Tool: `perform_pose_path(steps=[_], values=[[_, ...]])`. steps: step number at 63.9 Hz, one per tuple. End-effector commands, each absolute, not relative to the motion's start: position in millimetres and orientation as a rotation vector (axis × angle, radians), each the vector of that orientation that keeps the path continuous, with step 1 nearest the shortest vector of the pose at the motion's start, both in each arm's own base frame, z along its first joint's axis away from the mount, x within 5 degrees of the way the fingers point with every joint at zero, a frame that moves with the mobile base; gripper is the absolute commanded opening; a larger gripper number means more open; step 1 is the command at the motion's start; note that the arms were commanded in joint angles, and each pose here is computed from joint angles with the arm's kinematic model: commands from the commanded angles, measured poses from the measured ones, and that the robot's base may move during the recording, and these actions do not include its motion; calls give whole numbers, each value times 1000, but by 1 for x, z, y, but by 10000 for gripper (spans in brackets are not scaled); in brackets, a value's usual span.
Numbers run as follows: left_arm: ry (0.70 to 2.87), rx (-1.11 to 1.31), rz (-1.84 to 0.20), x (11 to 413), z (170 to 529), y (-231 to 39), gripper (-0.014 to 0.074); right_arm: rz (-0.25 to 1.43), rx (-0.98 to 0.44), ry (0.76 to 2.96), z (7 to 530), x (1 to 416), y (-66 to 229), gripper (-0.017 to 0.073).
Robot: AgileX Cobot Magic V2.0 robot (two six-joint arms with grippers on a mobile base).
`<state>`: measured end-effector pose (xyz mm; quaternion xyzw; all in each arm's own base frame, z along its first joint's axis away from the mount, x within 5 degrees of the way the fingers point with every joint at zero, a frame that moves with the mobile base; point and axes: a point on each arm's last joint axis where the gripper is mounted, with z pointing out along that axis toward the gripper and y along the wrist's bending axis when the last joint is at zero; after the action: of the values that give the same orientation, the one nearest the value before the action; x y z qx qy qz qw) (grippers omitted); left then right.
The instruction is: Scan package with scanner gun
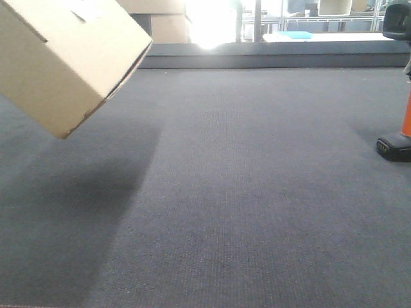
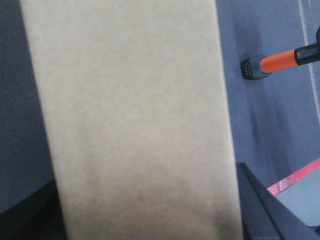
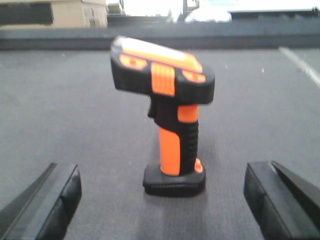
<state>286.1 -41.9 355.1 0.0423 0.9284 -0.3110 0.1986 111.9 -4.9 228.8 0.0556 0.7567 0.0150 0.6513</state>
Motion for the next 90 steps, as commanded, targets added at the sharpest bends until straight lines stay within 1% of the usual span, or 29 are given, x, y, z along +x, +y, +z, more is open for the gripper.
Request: perform_pose_path(steps=[1,10,36,58,73,78,90], values=[[2558,120,-905,283,362,-44,-111,20,145,1667,231,120,-7,569],[2558,120,-905,283,362,-44,-111,-9,156,1644,228,134,-10,569],[2557,119,-908,283,362,-44,-111,-82,174,1691,203,177,-16,569],[2550,115,-923,283,362,-44,-111,-85,174,1709,208,217,-16,569],[2548,114,-921,283,362,-44,-111,-78,185,1732,205,236,-17,569],[2541,108,-916,284,363,-44,-111,-56,212,1733,204,242,-17,569],[2539,107,-915,284,363,-44,-111,-48,231,1745,198,249,-17,569]])
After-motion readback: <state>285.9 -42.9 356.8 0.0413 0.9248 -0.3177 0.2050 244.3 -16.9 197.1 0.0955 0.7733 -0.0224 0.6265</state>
